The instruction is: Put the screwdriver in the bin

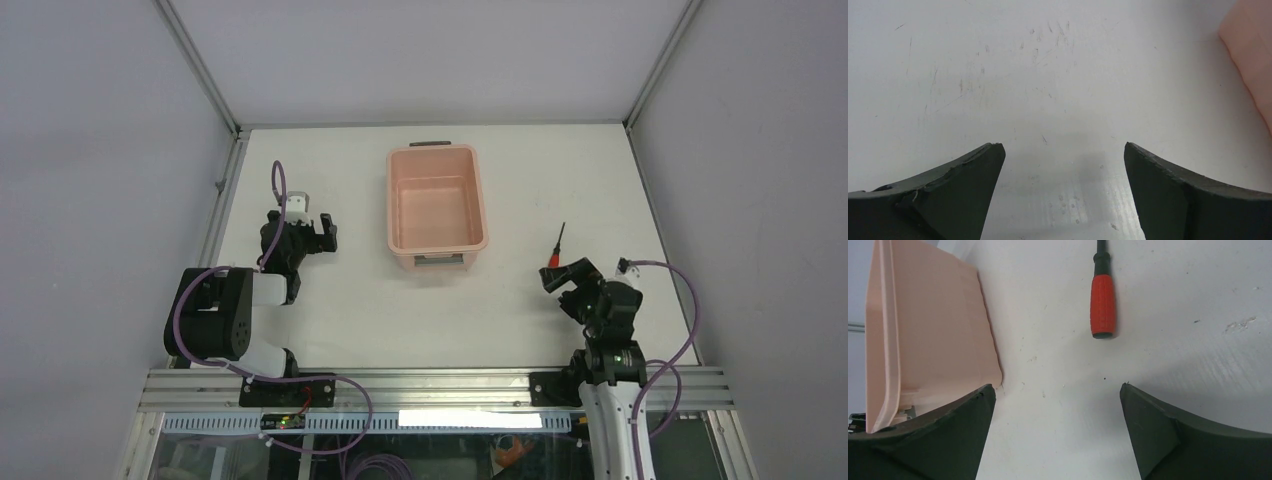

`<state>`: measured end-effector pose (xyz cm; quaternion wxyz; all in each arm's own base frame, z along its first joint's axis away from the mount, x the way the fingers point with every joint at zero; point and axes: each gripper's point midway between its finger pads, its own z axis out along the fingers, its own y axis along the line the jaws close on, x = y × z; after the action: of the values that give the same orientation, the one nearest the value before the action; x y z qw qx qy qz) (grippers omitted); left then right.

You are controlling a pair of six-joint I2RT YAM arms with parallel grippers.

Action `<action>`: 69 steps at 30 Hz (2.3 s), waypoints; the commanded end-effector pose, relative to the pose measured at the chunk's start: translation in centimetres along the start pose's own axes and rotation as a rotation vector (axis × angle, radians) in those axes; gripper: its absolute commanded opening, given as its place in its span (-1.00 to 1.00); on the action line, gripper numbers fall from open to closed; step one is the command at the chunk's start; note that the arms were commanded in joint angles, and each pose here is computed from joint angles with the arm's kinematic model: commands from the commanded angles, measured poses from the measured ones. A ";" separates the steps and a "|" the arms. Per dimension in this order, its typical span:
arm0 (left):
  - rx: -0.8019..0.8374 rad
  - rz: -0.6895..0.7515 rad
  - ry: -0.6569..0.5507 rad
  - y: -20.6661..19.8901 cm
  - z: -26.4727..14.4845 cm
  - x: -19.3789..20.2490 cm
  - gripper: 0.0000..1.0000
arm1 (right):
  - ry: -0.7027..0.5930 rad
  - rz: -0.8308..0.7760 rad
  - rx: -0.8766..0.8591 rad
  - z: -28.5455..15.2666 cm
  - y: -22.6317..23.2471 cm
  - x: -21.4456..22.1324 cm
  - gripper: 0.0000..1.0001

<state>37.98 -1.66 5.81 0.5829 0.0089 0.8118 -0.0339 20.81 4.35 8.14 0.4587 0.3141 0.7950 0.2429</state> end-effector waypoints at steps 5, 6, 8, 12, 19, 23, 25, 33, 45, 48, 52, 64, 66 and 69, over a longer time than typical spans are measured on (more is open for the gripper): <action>0.023 -0.007 -0.080 -0.2 0.5 -2.5 0.98 | -0.193 -0.142 -0.156 -4.5 5.7 -5.6 0.99; 0.023 -0.007 -0.081 -0.2 0.5 -2.5 0.98 | -0.223 -0.171 -0.188 -5.4 6.9 -6.5 0.99; 0.022 -0.006 -0.080 -0.2 0.5 -2.5 0.98 | -0.277 -0.233 -0.249 -7.0 9.2 -8.2 0.98; 0.022 -0.007 -0.081 -0.2 0.5 -2.5 0.98 | -0.369 -0.351 -0.278 -9.3 13.1 -12.4 0.93; 0.022 -0.006 -0.079 -0.2 0.5 -2.5 0.98 | -0.101 -0.451 0.137 -5.6 13.3 -18.5 0.83; 0.023 -0.007 -0.079 -0.2 0.5 -2.4 0.98 | 0.168 -0.487 0.364 -2.0 10.7 -18.4 0.85; 0.023 -0.006 -0.081 -0.2 0.5 -2.5 0.98 | 0.319 -0.492 0.453 1.0 8.3 -16.8 0.85; 0.022 -0.007 -0.081 -0.2 0.5 -2.5 0.98 | 0.600 -0.447 0.583 8.8 -0.5 -8.9 0.71; 0.023 -0.007 -0.081 -0.2 0.5 -2.5 0.98 | 0.789 -0.517 0.716 11.4 -6.2 -1.8 0.04; 0.023 -0.007 -0.080 -0.2 0.5 -2.5 0.98 | 0.798 -0.520 0.714 10.5 -5.8 -1.6 -0.47; 0.022 -0.007 -0.080 -0.2 0.5 -2.5 0.98 | 0.754 -0.559 0.686 9.5 -2.7 -4.0 -1.00; 0.022 -0.006 -0.079 -0.2 0.5 -2.5 0.98 | 0.579 -0.590 0.511 5.4 12.2 -15.6 -1.00; 0.023 -0.007 -0.080 -0.2 0.5 -2.5 0.98 | 0.534 -0.587 0.429 5.9 15.2 -15.5 -1.00; 0.023 -0.006 -0.081 -0.2 0.5 -2.5 0.98 | 0.445 -0.614 0.265 7.2 21.1 -13.8 -1.00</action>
<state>38.00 -1.66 5.84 0.5832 0.0089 0.8116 -0.0339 38.55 3.34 24.24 0.2445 0.0987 0.9646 -0.0089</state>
